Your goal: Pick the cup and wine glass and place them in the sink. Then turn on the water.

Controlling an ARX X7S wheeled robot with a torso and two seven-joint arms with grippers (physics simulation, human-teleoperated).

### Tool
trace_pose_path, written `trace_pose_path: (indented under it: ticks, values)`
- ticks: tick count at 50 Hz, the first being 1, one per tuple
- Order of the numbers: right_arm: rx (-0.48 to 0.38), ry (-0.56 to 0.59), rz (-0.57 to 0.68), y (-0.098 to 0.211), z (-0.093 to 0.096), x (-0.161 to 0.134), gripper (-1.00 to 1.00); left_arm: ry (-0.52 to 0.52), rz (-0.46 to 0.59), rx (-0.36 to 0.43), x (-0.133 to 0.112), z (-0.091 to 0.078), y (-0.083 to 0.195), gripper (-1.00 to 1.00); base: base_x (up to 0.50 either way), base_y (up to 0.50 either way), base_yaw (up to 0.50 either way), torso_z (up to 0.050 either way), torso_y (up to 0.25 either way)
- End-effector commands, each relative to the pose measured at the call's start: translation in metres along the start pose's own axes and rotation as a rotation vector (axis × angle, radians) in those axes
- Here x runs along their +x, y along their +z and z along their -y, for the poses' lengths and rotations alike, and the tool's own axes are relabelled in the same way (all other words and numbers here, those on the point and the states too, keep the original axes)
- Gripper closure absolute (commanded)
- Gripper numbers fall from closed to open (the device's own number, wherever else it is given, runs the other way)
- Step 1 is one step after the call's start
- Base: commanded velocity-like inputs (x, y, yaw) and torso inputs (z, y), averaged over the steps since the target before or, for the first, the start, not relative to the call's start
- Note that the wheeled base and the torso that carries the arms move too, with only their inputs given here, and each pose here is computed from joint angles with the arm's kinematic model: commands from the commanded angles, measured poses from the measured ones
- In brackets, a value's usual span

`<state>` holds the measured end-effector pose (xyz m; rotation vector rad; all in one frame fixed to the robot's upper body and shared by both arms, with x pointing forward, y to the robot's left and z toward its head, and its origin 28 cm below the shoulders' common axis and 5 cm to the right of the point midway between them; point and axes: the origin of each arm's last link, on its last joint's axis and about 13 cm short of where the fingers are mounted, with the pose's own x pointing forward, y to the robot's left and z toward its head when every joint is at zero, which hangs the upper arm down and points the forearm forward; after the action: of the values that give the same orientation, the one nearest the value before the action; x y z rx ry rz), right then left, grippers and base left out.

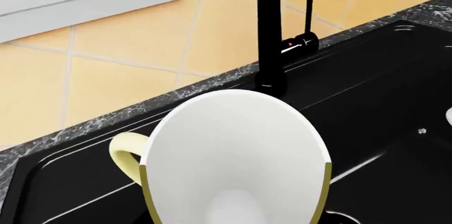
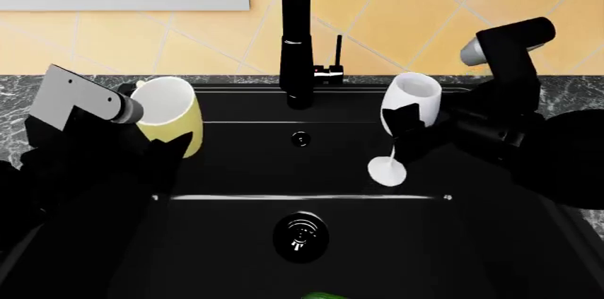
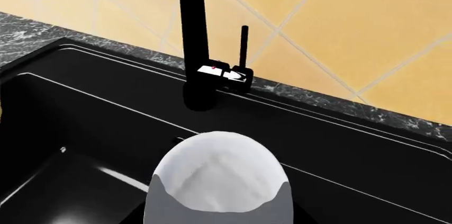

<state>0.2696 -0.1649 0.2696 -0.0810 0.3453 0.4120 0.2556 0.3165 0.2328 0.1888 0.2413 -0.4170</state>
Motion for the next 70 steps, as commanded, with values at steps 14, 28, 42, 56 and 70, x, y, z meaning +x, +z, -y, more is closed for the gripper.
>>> trace_pose_path:
  ticks: [14, 28, 42, 56, 70]
  values:
    - [0.012, -0.077, -0.028, -0.011, 0.018, 0.011, 1.00, 0.006, -0.031, -0.020, 0.019, -0.003, -0.002, 1.00, 0.00, 0.00, 0.00, 0.000, 0.001]
    - [0.017, -0.071, -0.027, -0.013, 0.016, 0.012, 1.00, -0.040, -0.110, 0.013, 0.034, -0.001, -0.007, 1.00, 0.00, 0.00, 0.00, 0.000, 0.001]
    - [0.017, -0.069, -0.029, -0.012, 0.015, 0.012, 1.00, -0.100, -0.200, 0.056, 0.058, 0.004, -0.019, 1.00, 0.00, 0.00, 0.00, 0.001, 0.001]
    - [0.019, -0.070, -0.033, -0.014, 0.015, 0.012, 1.00, -0.150, -0.268, 0.087, 0.076, 0.011, -0.029, 1.00, 0.00, 0.00, 0.00, 0.000, 0.001]
    - [0.020, -0.068, -0.036, -0.014, 0.015, 0.013, 1.00, -0.187, -0.320, 0.099, 0.091, 0.017, -0.040, 1.00, 0.00, 0.00, 0.00, 0.000, 0.001]
